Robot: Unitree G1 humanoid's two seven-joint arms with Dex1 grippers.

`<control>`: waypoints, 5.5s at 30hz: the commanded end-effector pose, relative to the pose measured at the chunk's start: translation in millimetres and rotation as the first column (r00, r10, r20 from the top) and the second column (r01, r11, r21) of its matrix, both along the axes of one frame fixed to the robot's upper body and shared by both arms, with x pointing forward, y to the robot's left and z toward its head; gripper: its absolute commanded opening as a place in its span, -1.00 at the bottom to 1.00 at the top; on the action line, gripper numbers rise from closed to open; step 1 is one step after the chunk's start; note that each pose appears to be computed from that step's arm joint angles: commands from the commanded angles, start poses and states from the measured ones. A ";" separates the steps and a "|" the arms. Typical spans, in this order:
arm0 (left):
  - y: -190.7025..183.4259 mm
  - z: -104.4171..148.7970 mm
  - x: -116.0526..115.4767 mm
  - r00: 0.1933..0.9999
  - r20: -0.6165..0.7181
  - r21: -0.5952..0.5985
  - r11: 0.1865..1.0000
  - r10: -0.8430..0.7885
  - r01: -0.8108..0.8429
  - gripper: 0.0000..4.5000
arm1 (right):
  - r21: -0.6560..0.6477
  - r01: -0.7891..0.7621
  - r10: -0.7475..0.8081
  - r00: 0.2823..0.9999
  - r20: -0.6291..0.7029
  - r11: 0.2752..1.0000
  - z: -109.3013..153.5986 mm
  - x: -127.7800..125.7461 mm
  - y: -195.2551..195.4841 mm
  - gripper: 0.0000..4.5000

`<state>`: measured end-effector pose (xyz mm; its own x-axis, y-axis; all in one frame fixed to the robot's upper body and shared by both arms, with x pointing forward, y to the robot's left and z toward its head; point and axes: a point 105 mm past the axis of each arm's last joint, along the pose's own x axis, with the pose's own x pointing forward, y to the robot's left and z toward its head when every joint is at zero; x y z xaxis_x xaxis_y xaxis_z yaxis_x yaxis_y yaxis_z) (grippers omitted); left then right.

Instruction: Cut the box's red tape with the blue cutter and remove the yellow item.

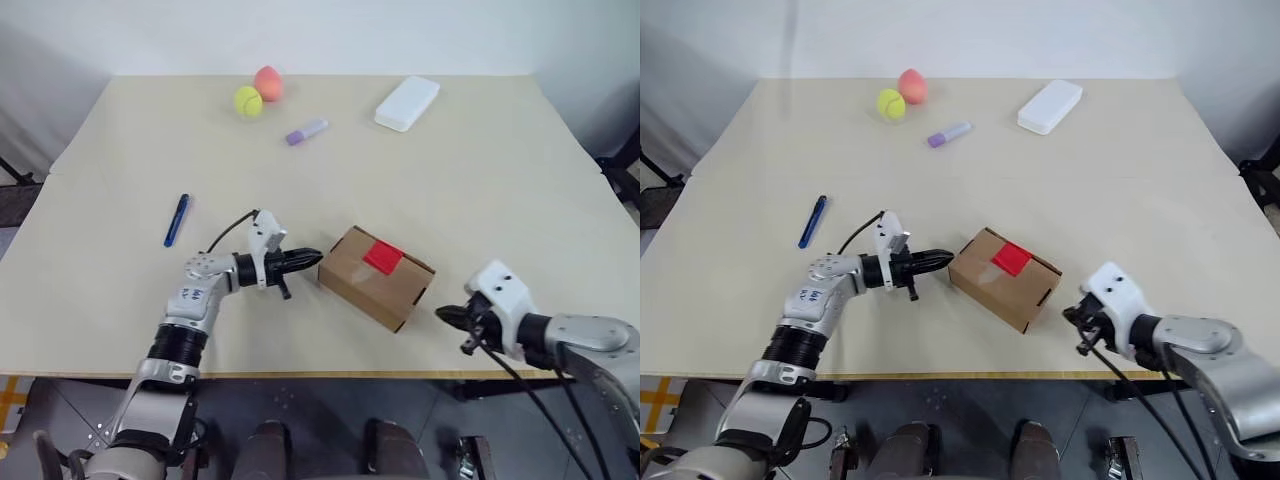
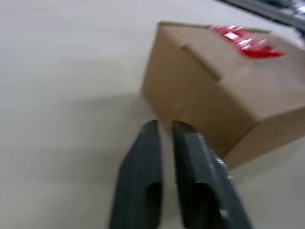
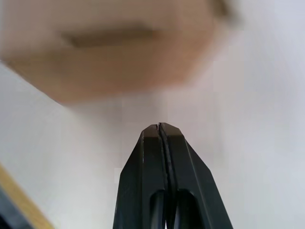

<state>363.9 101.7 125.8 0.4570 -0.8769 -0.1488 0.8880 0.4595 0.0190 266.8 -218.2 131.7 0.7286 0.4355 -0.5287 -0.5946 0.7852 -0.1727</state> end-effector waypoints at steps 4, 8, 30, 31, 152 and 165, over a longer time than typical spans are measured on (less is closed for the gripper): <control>33.5 38.0 -14.5 0.991 0.106 -0.068 0.994 0.088 -0.081 0.16 | 0.060 0.026 -0.040 0.968 0.248 0.998 50.9 35.4 -33.4 0.01; 59.3 49.8 -27.5 0.974 0.113 -0.126 0.975 0.197 -0.183 0.70 | 0.110 -0.024 -0.012 0.950 0.312 0.994 63.2 52.5 -33.9 0.62; 215.2 19.4 -172.6 0.562 -0.029 -0.129 0.555 0.826 -0.822 1.00 | 0.243 -0.366 0.263 0.890 0.372 0.898 80.1 91.0 3.6 0.98; 214.7 20.7 -169.4 0.559 -0.019 -0.134 0.552 0.829 -0.823 1.00 | 0.243 -0.371 0.267 0.889 0.372 0.896 80.7 91.9 5.4 0.98; 102.9 -14.4 -117.4 0.970 -0.088 0.451 0.860 -0.226 0.241 -0.82 | -0.326 -0.900 0.953 0.302 0.011 0.289 -11.3 -7.4 273.7 -0.98; 97.6 -14.5 -118.3 0.970 -0.087 0.434 0.868 -0.228 0.243 -0.82 | -0.332 -0.902 0.960 0.273 0.056 0.276 -13.8 -4.0 300.6 -0.98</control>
